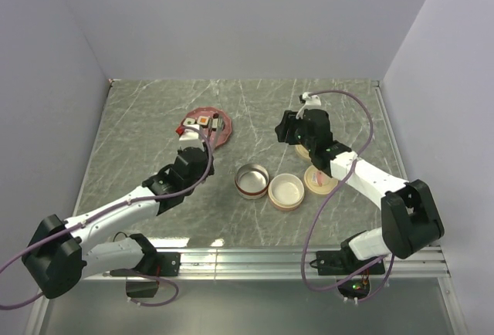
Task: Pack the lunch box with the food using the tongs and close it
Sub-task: Pick up the food using the clamp, then place the food into the lunch box
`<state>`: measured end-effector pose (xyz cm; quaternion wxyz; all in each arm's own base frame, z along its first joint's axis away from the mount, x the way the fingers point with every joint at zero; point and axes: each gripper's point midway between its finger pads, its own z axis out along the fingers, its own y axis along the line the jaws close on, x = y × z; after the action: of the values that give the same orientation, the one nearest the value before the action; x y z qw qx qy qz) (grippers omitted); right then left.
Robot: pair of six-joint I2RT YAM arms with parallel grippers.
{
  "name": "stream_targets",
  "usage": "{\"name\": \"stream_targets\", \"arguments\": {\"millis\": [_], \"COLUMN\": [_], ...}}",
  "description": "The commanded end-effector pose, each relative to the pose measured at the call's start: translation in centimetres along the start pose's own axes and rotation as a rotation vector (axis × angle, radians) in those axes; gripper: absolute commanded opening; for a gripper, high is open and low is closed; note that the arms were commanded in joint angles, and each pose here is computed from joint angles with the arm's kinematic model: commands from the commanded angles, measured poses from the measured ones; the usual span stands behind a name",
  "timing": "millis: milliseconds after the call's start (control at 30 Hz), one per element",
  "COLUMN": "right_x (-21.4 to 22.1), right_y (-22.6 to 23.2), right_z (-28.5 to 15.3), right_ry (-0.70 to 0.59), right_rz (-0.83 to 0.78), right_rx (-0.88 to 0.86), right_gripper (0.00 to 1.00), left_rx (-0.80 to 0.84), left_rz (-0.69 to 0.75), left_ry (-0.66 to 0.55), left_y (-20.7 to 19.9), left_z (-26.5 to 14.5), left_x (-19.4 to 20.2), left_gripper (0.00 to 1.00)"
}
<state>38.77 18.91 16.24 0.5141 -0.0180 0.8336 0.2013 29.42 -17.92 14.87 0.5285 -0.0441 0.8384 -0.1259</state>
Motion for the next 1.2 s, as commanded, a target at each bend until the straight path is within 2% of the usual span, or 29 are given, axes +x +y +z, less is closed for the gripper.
{"name": "stream_targets", "arguments": {"millis": [0, 333, 667, 1167], "right_x": [-3.7, -5.6, -5.9, -5.5], "right_y": [-0.3, -4.7, -6.0, -7.0], "right_z": [0.1, -1.6, -2.2, -1.3], "right_ry": [-0.092, -0.153, -0.166, -0.143], "right_rz": [-0.005, 0.053, 0.082, 0.100], "right_rx": [0.037, 0.122, 0.135, 0.148], "right_gripper": [0.59, 0.59, 0.59, 0.59], "left_rx": [0.058, 0.156, 0.283, 0.313], "left_rz": [-0.009, 0.010, 0.028, 0.030], "left_ry": [-0.040, -0.008, 0.041, 0.103], "left_y": [-1.9, -5.1, -7.9, -7.3], "left_z": [-0.9, -5.2, -9.4, -12.2], "left_x": [-0.9, -0.3, 2.3, 5.3], "left_gripper": [0.20, 0.20, 0.20, 0.20]}}
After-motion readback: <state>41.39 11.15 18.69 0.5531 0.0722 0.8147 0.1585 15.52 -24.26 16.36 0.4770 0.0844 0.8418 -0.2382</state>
